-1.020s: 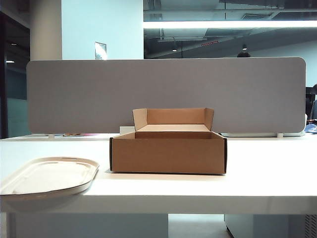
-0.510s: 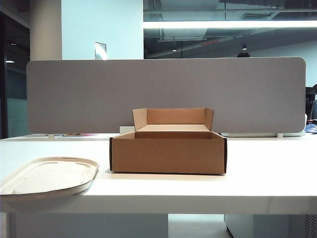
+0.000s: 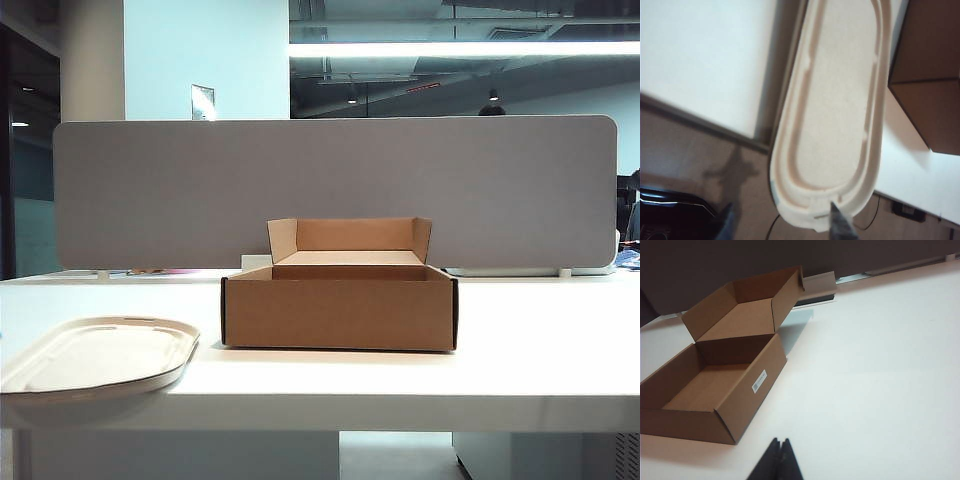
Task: Pick up the lid and place it into the paper box.
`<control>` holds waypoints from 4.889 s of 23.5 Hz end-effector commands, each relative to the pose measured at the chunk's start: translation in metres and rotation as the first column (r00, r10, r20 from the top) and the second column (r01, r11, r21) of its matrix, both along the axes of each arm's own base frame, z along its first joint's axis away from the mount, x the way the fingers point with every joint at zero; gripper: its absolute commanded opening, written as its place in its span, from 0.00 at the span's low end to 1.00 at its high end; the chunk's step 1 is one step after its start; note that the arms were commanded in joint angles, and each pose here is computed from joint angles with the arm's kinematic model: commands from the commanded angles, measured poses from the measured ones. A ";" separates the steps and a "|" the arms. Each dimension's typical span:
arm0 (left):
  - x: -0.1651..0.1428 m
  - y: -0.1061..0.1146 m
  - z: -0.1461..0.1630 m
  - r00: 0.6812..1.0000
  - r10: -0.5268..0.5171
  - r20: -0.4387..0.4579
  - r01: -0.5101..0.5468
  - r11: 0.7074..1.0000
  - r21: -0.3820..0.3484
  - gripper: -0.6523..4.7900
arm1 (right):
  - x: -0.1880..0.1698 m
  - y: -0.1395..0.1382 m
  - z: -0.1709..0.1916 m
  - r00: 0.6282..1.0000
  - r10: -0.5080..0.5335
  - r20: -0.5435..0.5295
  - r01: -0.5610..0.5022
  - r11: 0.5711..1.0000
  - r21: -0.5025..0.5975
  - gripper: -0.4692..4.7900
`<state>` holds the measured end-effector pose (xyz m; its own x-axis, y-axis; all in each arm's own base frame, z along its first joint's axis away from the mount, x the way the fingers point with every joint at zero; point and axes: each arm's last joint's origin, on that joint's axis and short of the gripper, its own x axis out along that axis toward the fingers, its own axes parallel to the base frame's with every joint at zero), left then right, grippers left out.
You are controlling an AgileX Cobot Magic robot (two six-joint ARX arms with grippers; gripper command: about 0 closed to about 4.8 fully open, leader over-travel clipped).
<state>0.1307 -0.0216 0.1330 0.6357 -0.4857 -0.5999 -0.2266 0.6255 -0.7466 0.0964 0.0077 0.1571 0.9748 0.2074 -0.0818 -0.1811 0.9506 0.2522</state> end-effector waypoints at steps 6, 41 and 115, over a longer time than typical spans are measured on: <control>0.004 -0.004 0.011 0.998 -0.052 0.043 0.054 0.998 -0.026 0.54 | 0.000 0.000 -0.001 1.000 0.001 0.002 -0.001 1.000 0.003 0.09; 0.039 -0.012 0.001 0.988 -0.110 -0.113 0.120 0.989 0.087 0.51 | 0.000 0.000 -0.006 0.999 -0.004 -0.047 0.004 1.000 0.001 0.09; 0.178 -0.146 0.068 0.712 -0.590 0.381 0.417 0.792 0.446 0.58 | 0.000 0.000 -0.006 0.999 0.001 -0.046 0.000 1.000 0.002 0.09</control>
<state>0.3069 -0.1650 0.1938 0.5950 -0.6370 -0.4901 0.4908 0.7708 -0.4061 0.0958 0.0077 0.1514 0.9681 0.2077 -0.1400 -0.1661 0.9508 0.2615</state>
